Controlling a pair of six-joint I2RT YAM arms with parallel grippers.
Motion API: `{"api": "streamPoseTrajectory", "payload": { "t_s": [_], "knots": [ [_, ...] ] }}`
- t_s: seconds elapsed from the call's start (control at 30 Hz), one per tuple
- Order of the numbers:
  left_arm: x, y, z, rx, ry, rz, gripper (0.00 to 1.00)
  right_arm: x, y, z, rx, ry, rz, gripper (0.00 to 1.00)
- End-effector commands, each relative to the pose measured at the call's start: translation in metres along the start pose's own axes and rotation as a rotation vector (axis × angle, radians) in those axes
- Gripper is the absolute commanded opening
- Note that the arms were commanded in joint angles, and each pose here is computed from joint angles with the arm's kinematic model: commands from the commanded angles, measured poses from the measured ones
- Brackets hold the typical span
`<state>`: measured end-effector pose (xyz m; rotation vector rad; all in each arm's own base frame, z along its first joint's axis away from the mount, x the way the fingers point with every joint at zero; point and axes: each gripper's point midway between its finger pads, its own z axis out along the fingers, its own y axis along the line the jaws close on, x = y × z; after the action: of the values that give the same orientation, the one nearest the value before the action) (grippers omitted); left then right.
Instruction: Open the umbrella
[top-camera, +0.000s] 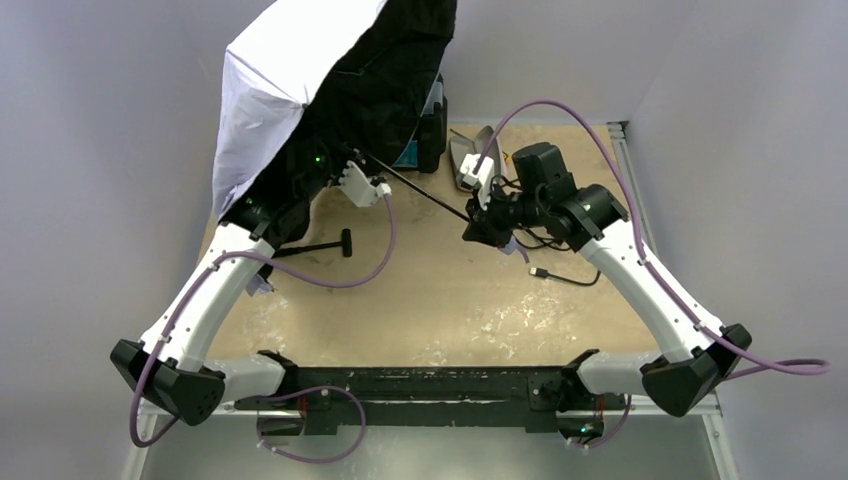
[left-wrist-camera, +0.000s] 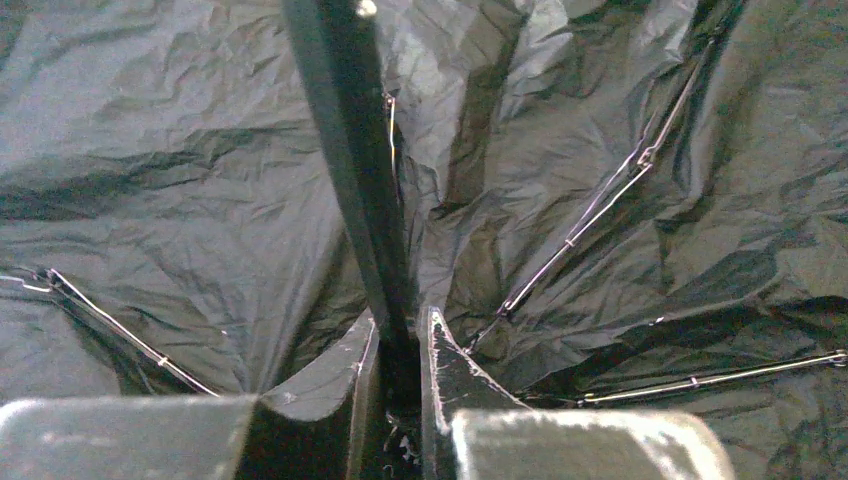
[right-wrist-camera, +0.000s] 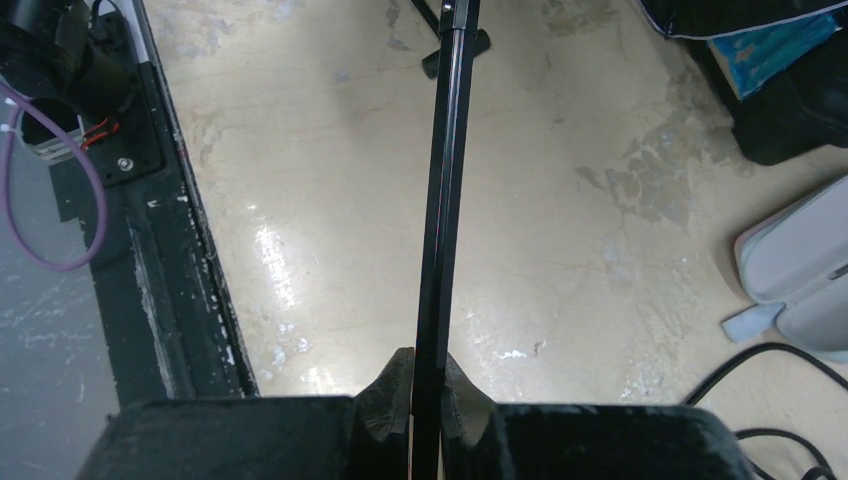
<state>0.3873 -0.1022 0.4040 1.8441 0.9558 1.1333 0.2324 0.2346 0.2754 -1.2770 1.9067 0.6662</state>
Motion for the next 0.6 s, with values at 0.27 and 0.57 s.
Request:
{"api": "streamPoseTrajectory", "payload": {
  "t_s": [0.27, 0.57],
  "knots": [
    [0.194, 0.012, -0.04, -0.06, 0.629, 0.114, 0.14, 0.019, 0.066, -0.045, -0.233, 0.022, -0.073, 0.0],
    [0.305, 0.008, -0.084, 0.015, 0.886, 0.156, 0.14, 0.045, 0.068, -0.048, -0.193, 0.06, -0.082, 0.0]
  ]
}}
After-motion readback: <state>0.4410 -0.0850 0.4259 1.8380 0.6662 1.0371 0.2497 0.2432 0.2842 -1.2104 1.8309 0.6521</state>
